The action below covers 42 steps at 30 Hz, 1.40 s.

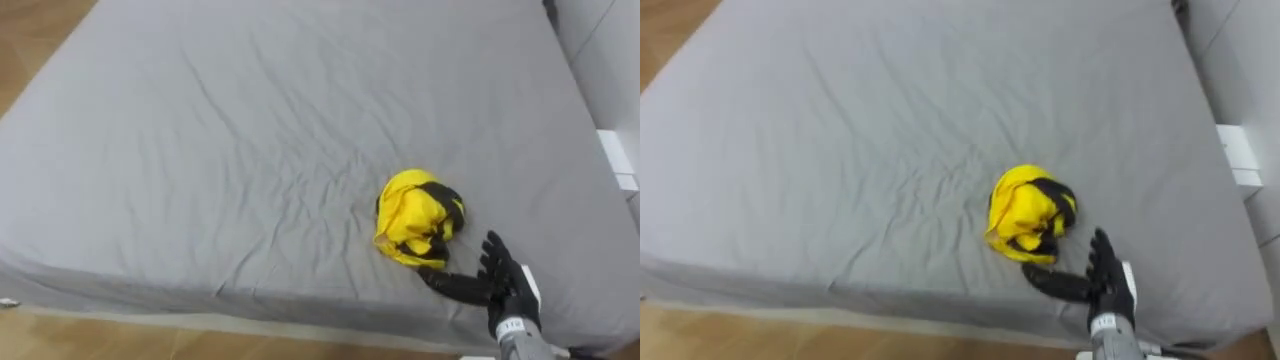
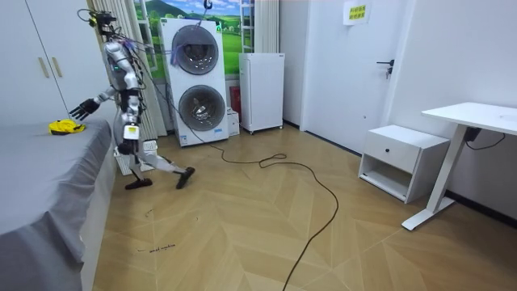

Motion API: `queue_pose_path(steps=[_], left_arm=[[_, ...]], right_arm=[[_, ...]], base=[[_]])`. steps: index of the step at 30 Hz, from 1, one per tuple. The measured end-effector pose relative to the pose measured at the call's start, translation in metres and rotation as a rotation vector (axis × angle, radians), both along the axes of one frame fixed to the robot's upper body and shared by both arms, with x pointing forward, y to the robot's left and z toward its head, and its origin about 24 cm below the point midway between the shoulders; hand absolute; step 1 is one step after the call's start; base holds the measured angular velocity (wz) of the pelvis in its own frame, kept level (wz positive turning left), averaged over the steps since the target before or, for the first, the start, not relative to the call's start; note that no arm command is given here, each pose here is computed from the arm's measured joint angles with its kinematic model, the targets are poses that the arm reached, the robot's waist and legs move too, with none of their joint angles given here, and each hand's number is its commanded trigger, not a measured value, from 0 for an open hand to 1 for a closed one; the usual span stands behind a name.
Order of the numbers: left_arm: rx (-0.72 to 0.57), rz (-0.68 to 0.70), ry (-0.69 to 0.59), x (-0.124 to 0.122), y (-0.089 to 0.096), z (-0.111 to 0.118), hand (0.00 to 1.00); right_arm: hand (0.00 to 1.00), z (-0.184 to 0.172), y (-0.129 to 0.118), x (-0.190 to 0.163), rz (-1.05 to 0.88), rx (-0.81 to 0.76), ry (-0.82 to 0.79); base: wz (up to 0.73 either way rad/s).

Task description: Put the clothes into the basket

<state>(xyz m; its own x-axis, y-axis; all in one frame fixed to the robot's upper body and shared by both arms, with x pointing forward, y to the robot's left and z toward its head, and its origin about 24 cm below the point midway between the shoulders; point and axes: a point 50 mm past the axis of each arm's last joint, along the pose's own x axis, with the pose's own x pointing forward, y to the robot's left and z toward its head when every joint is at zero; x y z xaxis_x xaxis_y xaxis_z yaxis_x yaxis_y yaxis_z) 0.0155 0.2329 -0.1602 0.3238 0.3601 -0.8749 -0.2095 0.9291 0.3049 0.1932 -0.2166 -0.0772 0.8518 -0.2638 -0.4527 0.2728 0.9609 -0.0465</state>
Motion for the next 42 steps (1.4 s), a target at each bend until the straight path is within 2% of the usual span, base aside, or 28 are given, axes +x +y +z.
queue_pose_path(steps=[9, 16, 27, 41, 42], left_arm=[[0.001, 0.003, -0.055, 0.014, -0.004, 0.002, 0.00], [-0.002, 0.006, -0.028, 0.006, -0.002, 0.001, 0.00], [-0.040, -0.012, -0.030, 0.023, -0.003, -0.001, 0.00], [-0.044, -0.007, 0.006, 0.024, -0.002, -0.002, 0.00], [-0.043, -0.007, 0.007, 0.024, -0.002, -0.002, 0.00]], right_arm=[[0.00, 0.001, 0.003, -0.005, 0.009, -0.013, 0.004], [0.00, -0.002, 0.007, -0.012, 0.050, -0.091, 0.030], [0.00, -0.009, 0.027, -0.004, 0.216, -0.129, 0.074], [0.00, -0.028, 0.028, -0.011, 0.315, -0.169, 0.214], [0.55, -0.030, 0.028, -0.012, 0.318, -0.173, 0.224]], base=[[-0.25], [-0.27], [0.17], [0.13], [0.05]])
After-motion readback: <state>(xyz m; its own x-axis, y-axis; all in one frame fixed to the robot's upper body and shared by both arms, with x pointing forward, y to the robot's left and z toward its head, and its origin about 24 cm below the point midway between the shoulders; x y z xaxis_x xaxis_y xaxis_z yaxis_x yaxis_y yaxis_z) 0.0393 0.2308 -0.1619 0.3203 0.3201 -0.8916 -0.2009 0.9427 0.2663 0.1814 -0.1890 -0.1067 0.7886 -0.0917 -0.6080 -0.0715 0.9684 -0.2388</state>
